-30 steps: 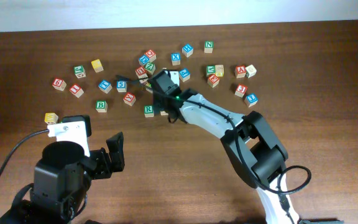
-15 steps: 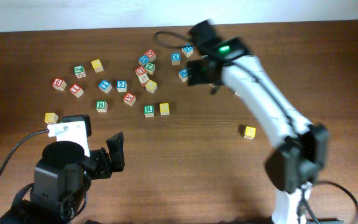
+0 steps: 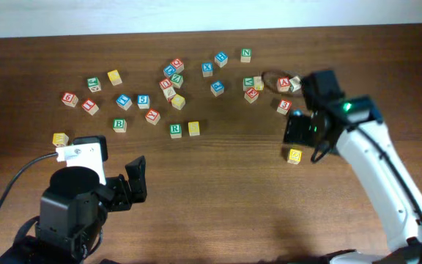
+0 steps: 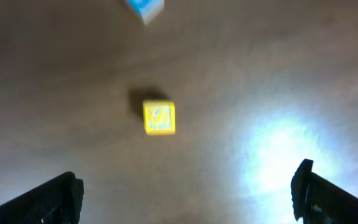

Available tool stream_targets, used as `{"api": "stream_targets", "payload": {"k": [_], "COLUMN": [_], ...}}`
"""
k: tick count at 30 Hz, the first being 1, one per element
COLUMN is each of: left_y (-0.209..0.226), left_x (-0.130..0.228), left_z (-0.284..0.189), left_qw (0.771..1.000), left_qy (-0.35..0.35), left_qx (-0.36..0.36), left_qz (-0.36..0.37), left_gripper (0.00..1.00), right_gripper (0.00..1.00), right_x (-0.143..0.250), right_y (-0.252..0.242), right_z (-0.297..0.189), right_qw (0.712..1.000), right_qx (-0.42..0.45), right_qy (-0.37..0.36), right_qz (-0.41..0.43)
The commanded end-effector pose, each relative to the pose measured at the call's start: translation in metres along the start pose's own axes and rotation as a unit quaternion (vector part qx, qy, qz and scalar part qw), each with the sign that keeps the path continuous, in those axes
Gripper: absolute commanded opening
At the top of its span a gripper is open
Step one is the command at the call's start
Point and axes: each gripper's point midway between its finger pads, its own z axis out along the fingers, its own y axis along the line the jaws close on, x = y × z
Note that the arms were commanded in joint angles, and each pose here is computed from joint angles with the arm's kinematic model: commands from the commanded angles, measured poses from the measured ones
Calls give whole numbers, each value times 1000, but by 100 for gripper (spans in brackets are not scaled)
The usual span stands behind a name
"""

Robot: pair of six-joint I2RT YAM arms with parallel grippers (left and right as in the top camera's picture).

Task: Spell out RSS
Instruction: 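Move the right gripper to the second yellow S block and grasp it, then carry the second S block and place it right of the first S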

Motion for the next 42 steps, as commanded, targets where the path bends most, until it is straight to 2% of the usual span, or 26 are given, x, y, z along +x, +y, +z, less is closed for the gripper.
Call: {"api": "stream_targets", "payload": {"k": [1,6,10,17,20,26,32,38,42], "left_y": [1,1,1,1,1,1,1,1,1], "left_x": [0,0,0,0,0,0,0,0,0], "left_z": [-1,-1,-1,-1,-1,-1,-1,-1,-1], "left_qw": [1000,1000,1000,1000,1000,1000,1000,1000,1000], "left_qy": [-3,-3,-3,-3,-3,-3,-3,-3,-3], "left_qx": [-3,-3,-3,-3,-3,-3,-3,-3,-3], "left_qz": [-4,-4,-4,-4,-4,-4,-4,-4,-4], "left_gripper": [99,99,99,99,99,99,99,99,99], "right_gripper": [98,100,88,80,70,42,30,23,14], "right_x": [21,35,36,30,26,21,22,18,-17], "right_y": [4,6,10,19,22,24,24,34,70], "right_z": [38,86,107,130,133,133,133,128,89], "right_qw": [1000,999,998,998,997,996,996,995,984], "right_qx": [-20,-35,-50,-54,-57,-61,-61,-86,-156], "right_qy": [11,-11,-36,-40,-46,-55,-55,-52,-71], "right_qz": [11,14,14,-20,-22,-21,-21,-22,-53]}}
